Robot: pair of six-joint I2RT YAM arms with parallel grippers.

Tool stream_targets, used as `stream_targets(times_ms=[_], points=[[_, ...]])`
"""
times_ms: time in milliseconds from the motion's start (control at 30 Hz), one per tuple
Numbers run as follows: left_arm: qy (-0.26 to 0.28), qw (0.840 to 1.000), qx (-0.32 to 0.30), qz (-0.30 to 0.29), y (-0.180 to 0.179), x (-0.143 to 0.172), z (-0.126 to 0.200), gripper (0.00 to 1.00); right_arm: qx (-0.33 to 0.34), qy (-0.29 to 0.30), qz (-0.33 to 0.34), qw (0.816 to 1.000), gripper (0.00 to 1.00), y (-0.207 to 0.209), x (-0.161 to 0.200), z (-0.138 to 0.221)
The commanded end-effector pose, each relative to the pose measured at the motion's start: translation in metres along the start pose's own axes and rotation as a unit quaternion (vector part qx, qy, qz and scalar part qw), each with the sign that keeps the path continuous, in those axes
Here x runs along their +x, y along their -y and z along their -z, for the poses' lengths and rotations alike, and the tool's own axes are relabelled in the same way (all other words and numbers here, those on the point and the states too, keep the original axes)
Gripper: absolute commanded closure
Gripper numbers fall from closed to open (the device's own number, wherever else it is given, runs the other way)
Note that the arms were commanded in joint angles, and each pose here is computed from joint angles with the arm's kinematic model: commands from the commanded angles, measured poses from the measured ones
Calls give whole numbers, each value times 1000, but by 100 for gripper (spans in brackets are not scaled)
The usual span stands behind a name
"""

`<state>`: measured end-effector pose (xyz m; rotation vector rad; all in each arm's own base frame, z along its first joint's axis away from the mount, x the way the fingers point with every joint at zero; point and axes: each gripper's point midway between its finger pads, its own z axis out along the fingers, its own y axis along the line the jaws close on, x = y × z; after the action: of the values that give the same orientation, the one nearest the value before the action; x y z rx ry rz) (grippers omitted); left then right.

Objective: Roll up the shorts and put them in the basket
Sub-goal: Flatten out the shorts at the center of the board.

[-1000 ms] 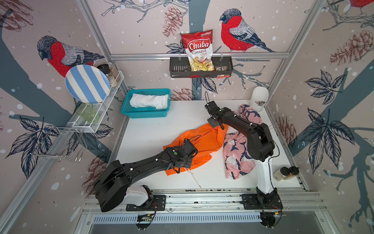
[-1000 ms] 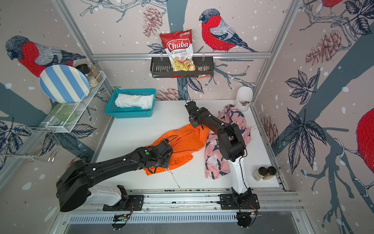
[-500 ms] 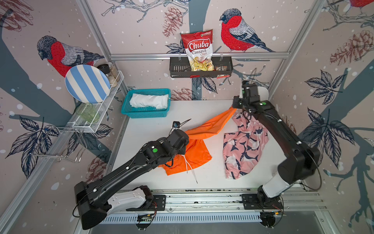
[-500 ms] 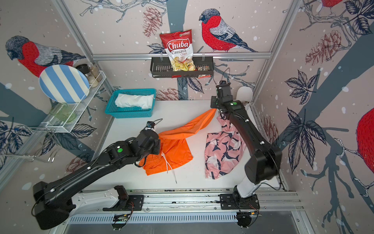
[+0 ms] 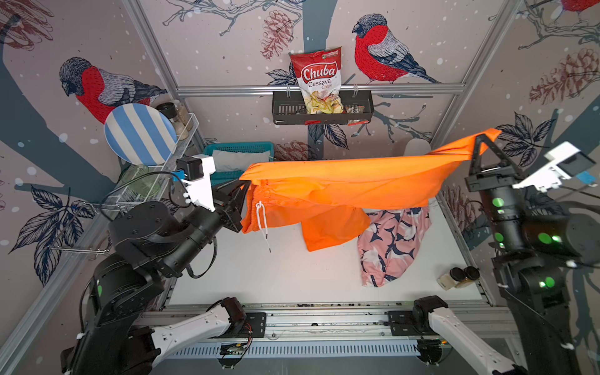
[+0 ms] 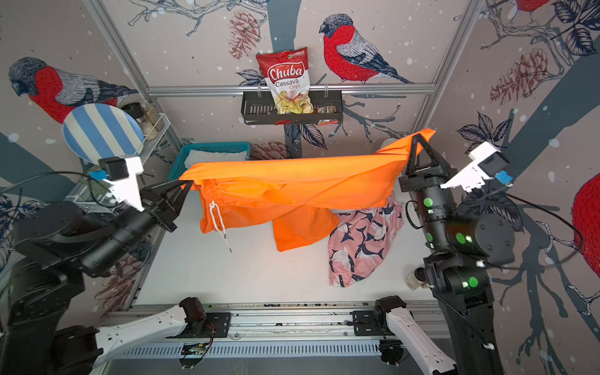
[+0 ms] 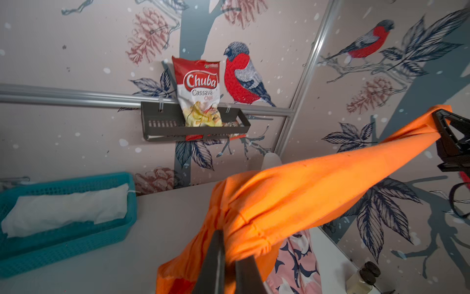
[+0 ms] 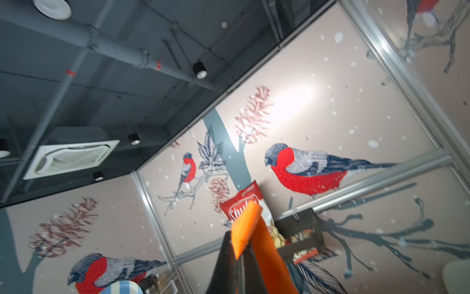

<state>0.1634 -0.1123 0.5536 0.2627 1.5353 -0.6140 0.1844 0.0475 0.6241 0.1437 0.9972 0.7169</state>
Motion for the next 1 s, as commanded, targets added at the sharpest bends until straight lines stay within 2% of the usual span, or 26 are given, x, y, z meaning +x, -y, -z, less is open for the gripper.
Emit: stream_targets(times_ms=[0, 67, 133, 200, 300, 367, 433, 567, 733, 833, 967], points=[[104, 994, -8, -15, -3, -65, 23, 100, 5, 114, -1, 993, 100, -14, -66, 12], [130, 991, 1, -19, 3, -86, 24, 100, 0, 122, 12, 992, 100, -23, -81, 5], [132, 991, -16, -26, 4, -94, 11, 100, 11, 114, 27, 993, 100, -23, -84, -12], [115, 990, -72, -33, -7, -91, -12, 100, 36, 95, 38, 994, 100, -12, -73, -35], [64, 978, -182, -72, -27, -66, -59, 100, 63, 52, 54, 995, 100, 13, -31, -75], [16, 962, -249, -113, -39, -37, -93, 100, 90, 18, 58, 994, 100, 40, 9, -97], [-36, 949, -288, -127, -62, 2, -127, 100, 112, -15, 61, 992, 100, 69, 57, -112], [-128, 942, -299, -89, -130, 103, -176, 100, 148, -70, 60, 985, 100, 126, 159, -114], [-225, 924, -308, -31, -216, 221, -208, 100, 187, -123, 54, 973, 100, 181, 264, -98], [-257, 913, -317, 14, -264, 260, -219, 100, 196, -155, 42, 967, 100, 204, 312, -98], [-270, 904, -330, 37, -304, 273, -230, 100, 186, -176, 17, 967, 100, 213, 347, -107]])
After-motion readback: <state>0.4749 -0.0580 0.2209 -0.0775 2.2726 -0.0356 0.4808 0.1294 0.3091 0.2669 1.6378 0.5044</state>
